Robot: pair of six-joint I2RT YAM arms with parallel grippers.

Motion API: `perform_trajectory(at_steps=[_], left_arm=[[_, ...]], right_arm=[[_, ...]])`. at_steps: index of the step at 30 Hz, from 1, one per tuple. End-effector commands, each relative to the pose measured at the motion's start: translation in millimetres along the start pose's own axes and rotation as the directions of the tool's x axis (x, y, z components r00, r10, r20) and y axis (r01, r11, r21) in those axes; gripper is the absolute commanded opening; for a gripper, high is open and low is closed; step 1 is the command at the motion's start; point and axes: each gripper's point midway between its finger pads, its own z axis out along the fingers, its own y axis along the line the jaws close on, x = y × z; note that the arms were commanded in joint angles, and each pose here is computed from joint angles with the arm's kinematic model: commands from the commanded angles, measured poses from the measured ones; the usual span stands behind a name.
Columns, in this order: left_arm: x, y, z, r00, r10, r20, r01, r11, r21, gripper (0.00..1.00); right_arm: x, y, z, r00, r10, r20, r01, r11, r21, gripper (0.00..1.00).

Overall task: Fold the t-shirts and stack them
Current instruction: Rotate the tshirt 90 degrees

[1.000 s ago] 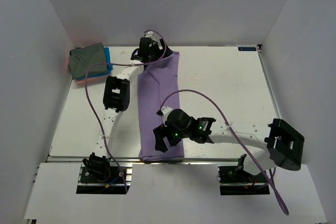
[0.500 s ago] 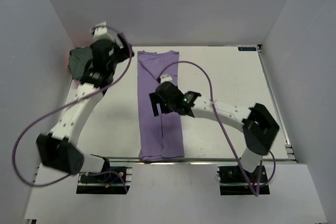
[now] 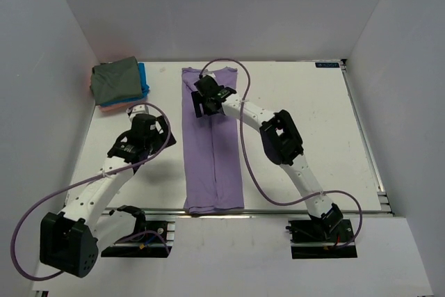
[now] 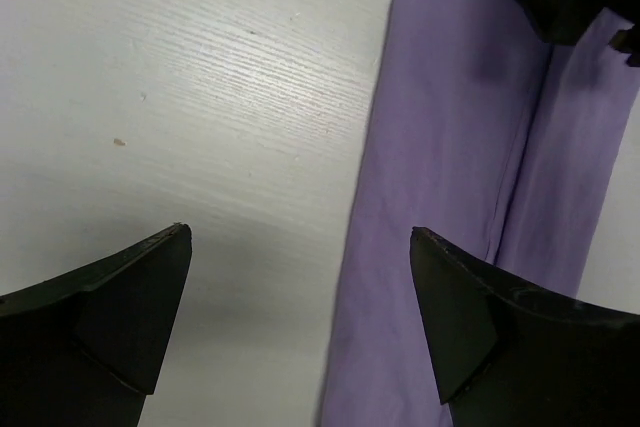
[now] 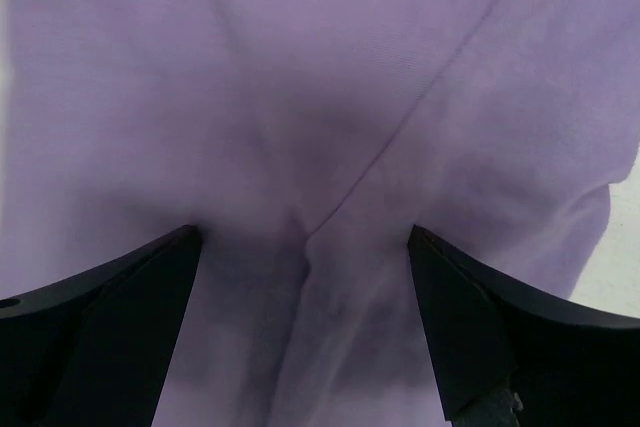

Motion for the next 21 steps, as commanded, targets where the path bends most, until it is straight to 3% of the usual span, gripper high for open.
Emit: perform_trajectory(at_steps=[1,12,16,21], left_arm=[[3,-5,-15,0.998,-0.064,0.000,0.064,0.997,0.050,1.00],[33,-19,-11,0.998,-0.040,-0.053,0.050,0.978,0.203,1.00],[60,-18,1,0.990,0.038,-0.135,-0.007,0.974,0.228,1.00],[92,-33,-3,0.963,0.117,-0.245,-0.022,0.933,0.360,1.00]], right_arm=[[0,-21,8,1.000,-0.019,-0.021,0.020,0.999,0.037,0.90],[30,-88,55,0.988,0.111,-0.104,-0.093,0.982,0.164,0.90],[34,-88,67,0.979,0.144,-0.146,-0.132,0.987,0.091,0.90],[0,-74,49,0.995,0.067,-0.074,-0.069,0.997,-0.025,0.90]])
